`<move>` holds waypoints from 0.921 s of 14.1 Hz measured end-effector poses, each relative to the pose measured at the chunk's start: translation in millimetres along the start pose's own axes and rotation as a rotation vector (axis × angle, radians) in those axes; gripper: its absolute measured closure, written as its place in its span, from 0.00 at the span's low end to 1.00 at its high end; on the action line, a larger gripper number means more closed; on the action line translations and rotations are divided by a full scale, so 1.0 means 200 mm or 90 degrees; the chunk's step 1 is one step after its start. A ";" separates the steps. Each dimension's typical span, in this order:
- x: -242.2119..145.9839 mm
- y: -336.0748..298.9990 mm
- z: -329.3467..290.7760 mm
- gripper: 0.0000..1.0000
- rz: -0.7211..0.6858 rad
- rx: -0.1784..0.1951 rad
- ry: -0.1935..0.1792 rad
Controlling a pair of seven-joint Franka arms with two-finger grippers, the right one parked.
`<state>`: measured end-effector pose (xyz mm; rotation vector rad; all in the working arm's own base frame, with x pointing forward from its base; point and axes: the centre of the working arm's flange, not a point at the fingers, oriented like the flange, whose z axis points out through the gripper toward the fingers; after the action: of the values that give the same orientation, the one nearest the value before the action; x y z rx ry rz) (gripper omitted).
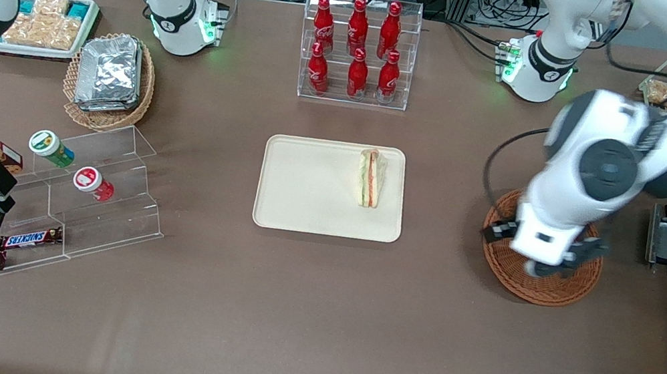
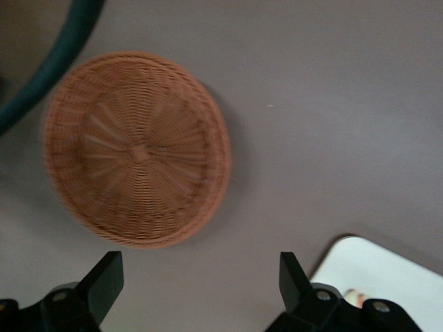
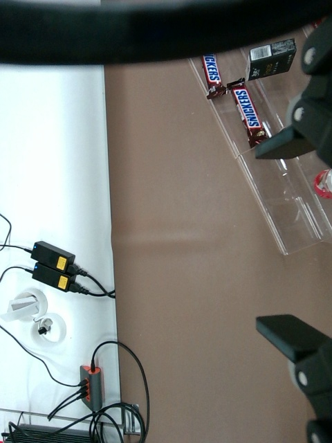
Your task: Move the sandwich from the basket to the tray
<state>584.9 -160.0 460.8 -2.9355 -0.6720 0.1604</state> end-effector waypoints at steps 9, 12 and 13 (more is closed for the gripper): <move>0.18 -0.74 -0.29 0.00 0.162 -0.018 -0.032; 0.19 -0.83 -0.41 0.00 0.207 -0.023 -0.026; 0.18 -0.85 -0.46 0.00 0.233 -0.025 -0.022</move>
<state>557.4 -0.6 572.7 -3.0714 -0.1365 0.2330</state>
